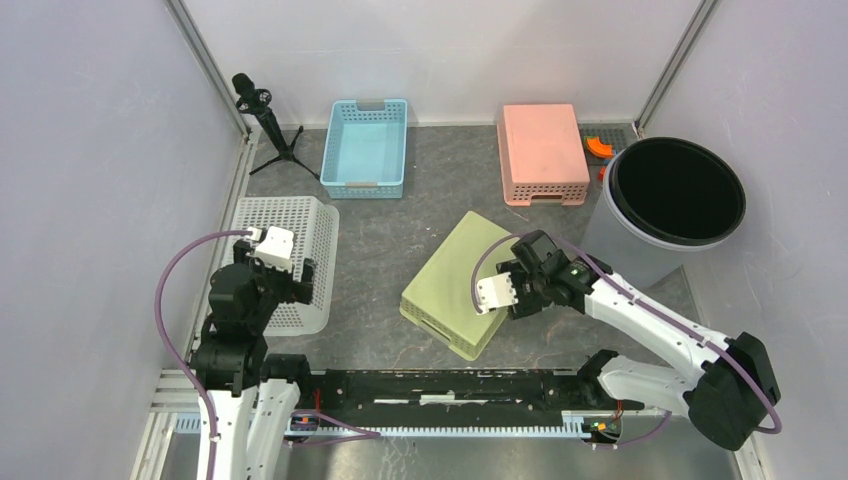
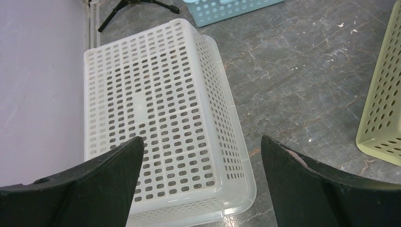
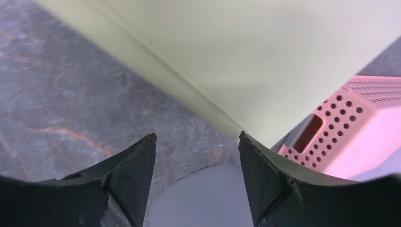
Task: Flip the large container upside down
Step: Move the container to the center of the board.
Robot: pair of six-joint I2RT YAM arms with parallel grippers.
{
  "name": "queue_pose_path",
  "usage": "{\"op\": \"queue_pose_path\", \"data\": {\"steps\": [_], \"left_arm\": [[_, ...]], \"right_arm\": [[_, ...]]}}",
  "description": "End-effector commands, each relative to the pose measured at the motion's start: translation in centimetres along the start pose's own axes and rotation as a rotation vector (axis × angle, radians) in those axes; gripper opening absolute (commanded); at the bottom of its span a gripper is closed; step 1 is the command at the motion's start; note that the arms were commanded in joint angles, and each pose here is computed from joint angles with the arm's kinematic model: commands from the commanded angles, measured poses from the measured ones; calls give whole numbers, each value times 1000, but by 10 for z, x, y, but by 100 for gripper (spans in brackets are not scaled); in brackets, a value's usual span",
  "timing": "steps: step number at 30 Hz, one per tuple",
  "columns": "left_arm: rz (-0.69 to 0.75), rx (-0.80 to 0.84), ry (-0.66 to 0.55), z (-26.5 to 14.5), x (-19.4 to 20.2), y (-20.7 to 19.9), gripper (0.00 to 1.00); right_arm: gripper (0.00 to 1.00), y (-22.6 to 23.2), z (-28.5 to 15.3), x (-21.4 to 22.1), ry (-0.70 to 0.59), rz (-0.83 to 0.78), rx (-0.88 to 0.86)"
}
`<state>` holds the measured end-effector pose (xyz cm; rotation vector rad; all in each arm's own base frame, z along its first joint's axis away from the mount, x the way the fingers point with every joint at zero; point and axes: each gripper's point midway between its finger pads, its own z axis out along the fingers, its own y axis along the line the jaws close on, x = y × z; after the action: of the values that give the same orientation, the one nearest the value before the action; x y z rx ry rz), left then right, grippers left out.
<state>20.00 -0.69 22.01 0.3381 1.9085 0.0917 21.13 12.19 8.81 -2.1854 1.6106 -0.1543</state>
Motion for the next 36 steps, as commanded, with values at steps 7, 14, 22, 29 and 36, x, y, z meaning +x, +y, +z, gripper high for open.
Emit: {"op": "queue_pose_path", "data": {"steps": [7,14,22,29,36], "left_arm": [[-53,-93,-78,3,-12,14,100],[-58,-133,-62,7,-6,21,100],[-45,-193,-52,12,-1,31,99],[10,-185,-48,13,3,31,100],[29,-78,-97,9,-4,11,100]], "right_arm": [[71,-69,21,-7,-12,88,259],[71,-107,29,-16,-22,125,351],[71,-166,21,-14,37,236,508],[70,-163,-34,-50,-122,266,403],[70,-60,-64,-150,-455,32,173]]}}
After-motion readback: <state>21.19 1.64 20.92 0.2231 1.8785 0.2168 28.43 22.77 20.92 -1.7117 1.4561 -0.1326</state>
